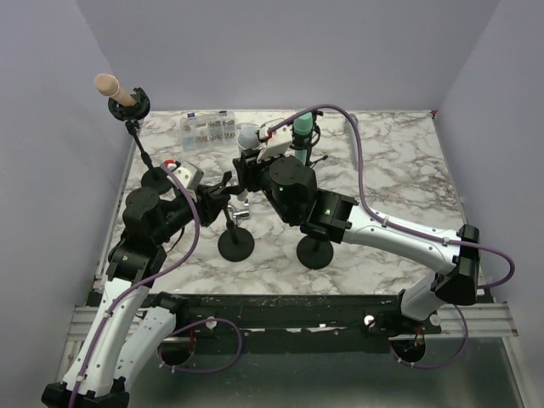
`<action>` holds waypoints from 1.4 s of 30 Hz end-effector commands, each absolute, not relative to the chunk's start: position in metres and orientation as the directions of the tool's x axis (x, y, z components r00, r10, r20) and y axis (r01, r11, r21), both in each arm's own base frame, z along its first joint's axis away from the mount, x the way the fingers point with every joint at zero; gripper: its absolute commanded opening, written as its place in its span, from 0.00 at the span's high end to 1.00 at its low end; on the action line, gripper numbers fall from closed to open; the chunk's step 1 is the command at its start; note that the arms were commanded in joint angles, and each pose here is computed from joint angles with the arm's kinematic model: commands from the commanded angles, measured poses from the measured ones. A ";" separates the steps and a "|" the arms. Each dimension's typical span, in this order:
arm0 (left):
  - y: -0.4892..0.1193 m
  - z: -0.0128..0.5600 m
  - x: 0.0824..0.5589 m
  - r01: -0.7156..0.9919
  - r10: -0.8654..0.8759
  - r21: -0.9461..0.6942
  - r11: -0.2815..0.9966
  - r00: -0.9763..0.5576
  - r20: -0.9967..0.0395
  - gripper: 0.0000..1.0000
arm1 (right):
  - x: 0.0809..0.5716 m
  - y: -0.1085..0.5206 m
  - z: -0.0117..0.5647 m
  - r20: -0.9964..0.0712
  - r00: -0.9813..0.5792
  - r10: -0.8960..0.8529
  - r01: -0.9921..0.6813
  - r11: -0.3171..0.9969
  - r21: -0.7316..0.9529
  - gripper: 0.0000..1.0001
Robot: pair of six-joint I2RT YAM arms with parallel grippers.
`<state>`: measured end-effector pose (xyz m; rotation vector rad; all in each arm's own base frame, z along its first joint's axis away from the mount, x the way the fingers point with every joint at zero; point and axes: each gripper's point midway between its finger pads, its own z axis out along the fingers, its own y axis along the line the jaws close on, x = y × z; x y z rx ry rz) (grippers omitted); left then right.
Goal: Remove the microphone from the stand
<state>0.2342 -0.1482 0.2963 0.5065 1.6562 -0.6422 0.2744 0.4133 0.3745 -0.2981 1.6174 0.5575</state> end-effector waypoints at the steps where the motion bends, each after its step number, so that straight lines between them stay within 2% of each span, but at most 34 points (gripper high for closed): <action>1: -0.152 0.287 0.231 0.669 -0.016 -0.149 0.729 -0.201 -0.979 1.00 | 0.287 0.372 0.404 -0.991 -0.027 0.127 -0.345 0.930 0.129 0.96; 5: -0.152 0.288 0.231 0.662 -0.030 -0.160 0.732 -0.203 -0.979 0.99 | 0.290 0.343 0.397 -0.998 -0.004 0.055 -0.249 0.967 0.054 0.96; 7: -0.151 0.288 0.231 0.659 -0.035 -0.163 0.734 -0.203 -0.978 0.83 | 0.287 0.329 0.390 -1.000 -0.003 0.027 -0.225 0.974 0.027 0.96; 10: -0.150 0.289 0.230 0.653 -0.043 -0.164 0.739 -0.197 -0.979 0.52 | 0.280 0.309 0.378 -1.000 -0.015 0.015 -0.210 0.978 0.017 0.96; 12: -0.149 0.290 0.230 0.651 -0.049 -0.166 0.741 -0.193 -0.980 0.38 | 0.275 0.297 0.371 -0.999 -0.030 0.032 -0.208 0.977 0.037 0.96; 15: -0.151 0.291 0.229 0.654 -0.058 -0.175 0.736 -0.196 -0.979 0.28 | 0.265 0.278 0.360 -0.997 -0.064 0.039 -0.208 0.977 0.052 0.96; 22: -0.155 0.295 0.227 0.664 -0.083 -0.206 0.718 -0.212 -0.974 0.19 | 0.252 0.243 0.369 -0.994 -0.066 0.091 -0.186 0.977 0.102 0.96; 27: -0.148 0.303 0.226 0.633 -0.094 -0.209 0.745 -0.211 -0.973 0.07 | 0.250 0.216 0.369 -0.997 -0.038 0.067 -0.111 0.991 0.071 0.96; 34: -0.133 0.336 0.228 0.549 -0.159 -0.234 0.802 -0.182 -0.970 0.05 | 0.255 0.175 0.380 -0.999 0.029 -0.015 0.082 0.997 -0.012 0.97; 38: -0.121 0.372 0.230 0.495 -0.215 -0.246 0.833 -0.118 -0.969 0.03 | 0.276 0.149 0.377 -0.999 0.028 -0.041 0.193 0.981 -0.035 0.99; 42: -0.116 0.407 0.240 0.472 -0.257 -0.246 0.847 -0.043 -0.966 0.03 | 0.324 0.112 0.352 -1.000 -0.016 -0.002 0.278 0.960 -0.006 0.99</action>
